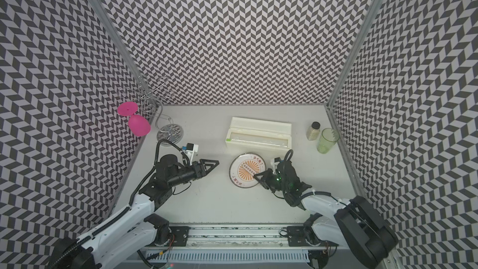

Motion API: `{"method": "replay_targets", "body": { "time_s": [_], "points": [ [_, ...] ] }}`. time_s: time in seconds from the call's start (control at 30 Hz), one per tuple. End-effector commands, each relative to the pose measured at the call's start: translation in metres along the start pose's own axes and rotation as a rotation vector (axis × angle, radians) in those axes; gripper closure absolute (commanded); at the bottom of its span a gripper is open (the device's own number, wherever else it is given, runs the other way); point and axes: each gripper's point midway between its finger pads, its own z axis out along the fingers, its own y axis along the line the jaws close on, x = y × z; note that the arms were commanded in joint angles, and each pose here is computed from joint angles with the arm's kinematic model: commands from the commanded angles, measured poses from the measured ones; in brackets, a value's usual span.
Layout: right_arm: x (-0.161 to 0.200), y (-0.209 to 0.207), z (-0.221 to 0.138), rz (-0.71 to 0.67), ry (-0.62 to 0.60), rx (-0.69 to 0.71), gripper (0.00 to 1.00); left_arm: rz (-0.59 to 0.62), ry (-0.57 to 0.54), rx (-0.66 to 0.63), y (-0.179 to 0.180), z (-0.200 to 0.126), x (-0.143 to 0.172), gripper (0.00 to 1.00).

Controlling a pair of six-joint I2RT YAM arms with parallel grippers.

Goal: Wrap the plate with plastic wrap
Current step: Place the plate at the center of the board, then reset both arms

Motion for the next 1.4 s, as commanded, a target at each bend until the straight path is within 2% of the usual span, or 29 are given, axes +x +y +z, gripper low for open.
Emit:
{"method": "replay_targets", "body": {
  "time_s": [0.0, 0.1, 0.2, 0.3, 0.37, 0.43, 0.57, 0.63, 0.7, 0.8, 0.87, 0.9, 0.97, 1.03, 1.1, 1.17, 1.2, 1.3, 1.33, 1.37],
  "points": [
    [-0.014, 0.018, 0.007, -0.106, -0.030, -0.049, 1.00, 0.105, -0.088, -0.026, -0.010, -0.002, -0.026, 0.25],
    [-0.010, 0.010, 0.012, -0.109, 0.011, -0.022, 0.96, 0.146, -0.119, -0.068, -0.006, -0.003, -0.034, 0.25],
    [-0.007, -0.003, 0.012, -0.094, 0.041, 0.026, 0.88, 0.165, -0.136, -0.085, -0.006, -0.003, -0.039, 0.25],
    [-0.004, -0.011, 0.007, -0.079, 0.063, 0.061, 0.70, 0.165, -0.160, -0.089, -0.006, -0.005, -0.043, 0.25],
    [0.001, -0.020, 0.002, -0.079, 0.089, 0.110, 0.51, 0.150, -0.185, -0.091, -0.007, -0.006, -0.048, 0.25],
    [0.001, -0.027, -0.006, -0.093, 0.095, 0.165, 0.42, 0.155, -0.203, -0.106, -0.010, -0.008, -0.055, 0.26],
    [-0.021, -0.041, -0.038, -0.145, 0.037, 0.356, 0.29, 0.228, -0.305, -0.273, 0.011, -0.027, -0.069, 0.26],
    [-0.043, -0.033, -0.057, -0.211, -0.053, 0.451, 0.27, 0.312, -0.407, -0.352, 0.016, -0.044, -0.079, 0.26],
    [-0.076, -0.011, -0.075, -0.283, -0.204, 0.505, 0.25, 0.411, -0.537, -0.431, 0.020, -0.062, -0.092, 0.25],
    [-0.136, 0.046, -0.105, -0.474, -0.520, 0.478, 0.21, 0.504, -0.738, -0.628, 0.037, -0.095, -0.113, 0.25],
    [-0.168, 0.080, -0.130, -0.643, -0.771, 0.447, 0.16, 0.505, -0.846, -0.844, 0.063, -0.121, -0.124, 0.25],
    [-0.179, 0.087, -0.146, -0.687, -0.893, 0.458, 0.14, 0.503, -0.886, -0.943, 0.074, -0.132, -0.127, 0.24],
    [-0.195, 0.088, -0.188, -0.774, -1.164, 0.567, 0.10, 0.530, -0.946, -1.118, 0.091, -0.148, -0.132, 0.24],
    [-0.202, 0.078, -0.216, -0.834, -1.322, 0.666, 0.09, 0.519, -0.958, -1.249, 0.109, -0.157, -0.134, 0.21],
    [-0.211, 0.059, -0.224, -0.794, -1.356, 0.696, 0.07, 0.510, -0.936, -1.302, 0.129, -0.160, -0.134, 0.20],
    [-0.220, 0.034, -0.218, -0.741, -1.331, 0.716, 0.00, 0.494, -0.946, -1.285, 0.144, -0.164, -0.131, 0.20],
    [-0.223, 0.026, -0.215, -0.717, -1.329, 0.719, 0.00, 0.495, -0.939, -1.252, 0.151, -0.163, -0.131, 0.20],
    [-0.225, 0.008, -0.205, -0.755, -1.359, 0.715, 0.00, 0.480, -0.962, -1.245, 0.170, -0.173, -0.135, 0.20],
    [-0.220, -0.003, -0.201, -0.766, -1.363, 0.698, 0.00, 0.509, -0.961, -1.217, 0.167, -0.170, -0.142, 0.19],
    [-0.218, 0.002, -0.203, -0.820, -1.395, 0.665, 0.00, 0.546, -0.986, -1.187, 0.163, -0.170, -0.147, 0.19]
  ]
}}
